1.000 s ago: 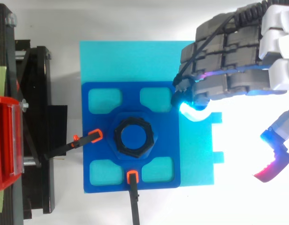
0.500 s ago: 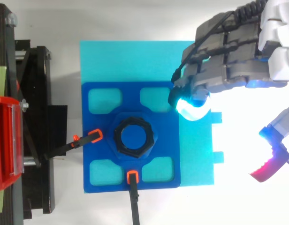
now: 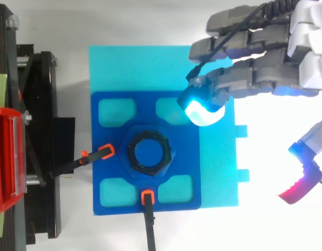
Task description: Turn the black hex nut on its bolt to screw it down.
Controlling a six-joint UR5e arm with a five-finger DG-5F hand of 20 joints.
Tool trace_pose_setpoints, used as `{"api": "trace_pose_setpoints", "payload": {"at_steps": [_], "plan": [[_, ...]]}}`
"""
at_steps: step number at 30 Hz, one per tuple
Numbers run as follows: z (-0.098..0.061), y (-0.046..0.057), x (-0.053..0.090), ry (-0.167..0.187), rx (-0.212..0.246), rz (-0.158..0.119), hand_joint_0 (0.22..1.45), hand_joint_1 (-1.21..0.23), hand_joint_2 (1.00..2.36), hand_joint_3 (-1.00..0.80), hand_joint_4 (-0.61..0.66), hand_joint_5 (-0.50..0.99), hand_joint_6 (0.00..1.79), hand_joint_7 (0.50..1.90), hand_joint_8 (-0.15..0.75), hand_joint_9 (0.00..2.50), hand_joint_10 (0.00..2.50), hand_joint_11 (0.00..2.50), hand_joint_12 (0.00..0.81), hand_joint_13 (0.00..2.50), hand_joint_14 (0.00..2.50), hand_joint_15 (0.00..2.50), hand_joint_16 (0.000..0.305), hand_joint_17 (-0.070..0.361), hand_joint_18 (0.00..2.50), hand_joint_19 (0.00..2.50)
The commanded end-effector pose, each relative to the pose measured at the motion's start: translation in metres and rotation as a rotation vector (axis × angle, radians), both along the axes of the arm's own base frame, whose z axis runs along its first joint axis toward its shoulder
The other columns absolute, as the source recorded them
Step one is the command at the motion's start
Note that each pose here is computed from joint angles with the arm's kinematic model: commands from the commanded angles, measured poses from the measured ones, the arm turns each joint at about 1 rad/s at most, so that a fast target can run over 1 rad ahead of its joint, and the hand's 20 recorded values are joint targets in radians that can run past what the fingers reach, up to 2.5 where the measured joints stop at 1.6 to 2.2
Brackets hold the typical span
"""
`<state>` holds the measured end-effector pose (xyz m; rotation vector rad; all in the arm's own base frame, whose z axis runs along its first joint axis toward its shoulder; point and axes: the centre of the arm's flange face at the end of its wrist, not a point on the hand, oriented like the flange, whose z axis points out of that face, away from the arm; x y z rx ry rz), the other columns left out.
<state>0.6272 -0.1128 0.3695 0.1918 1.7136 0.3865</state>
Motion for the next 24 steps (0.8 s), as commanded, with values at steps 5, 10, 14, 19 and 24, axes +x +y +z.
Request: {"api": "trace_pose_setpoints", "payload": {"at_steps": [5,10,14,19,24], "plan": [[0.0000,-0.0002,-0.0001,0.000,0.000,0.000,0.42,-0.57,1.00,-0.50,0.16,-0.30,0.50,0.69,0.370,0.53,0.00,0.00,0.359,0.13,0.00,0.01,0.061,0.138,0.00,0.13],[0.0000,0.0007,0.0001,0.000,-0.001,0.001,0.42,-0.56,1.00,-0.50,0.18,-0.29,0.50,0.69,0.361,0.51,0.00,0.00,0.359,0.10,0.00,0.00,0.061,0.136,0.00,0.14],[0.0000,0.0007,0.0001,0.000,0.000,0.001,0.42,-0.51,1.00,-0.50,0.16,-0.29,0.50,0.69,0.316,0.39,0.00,0.00,0.357,0.00,0.00,0.02,0.058,0.130,0.00,0.19],[0.0000,0.0007,0.0001,0.000,-0.001,0.001,0.43,-0.49,1.00,-0.50,0.11,-0.30,0.50,0.65,0.276,0.24,0.00,0.00,0.350,0.00,0.00,0.01,0.055,0.124,0.00,0.18],[0.0000,0.0007,0.0001,0.000,-0.001,0.001,0.43,-0.49,1.00,-0.50,0.10,-0.30,0.50,0.65,0.268,0.21,0.00,0.00,0.343,0.00,0.00,0.01,0.055,0.124,0.00,0.18]]}}
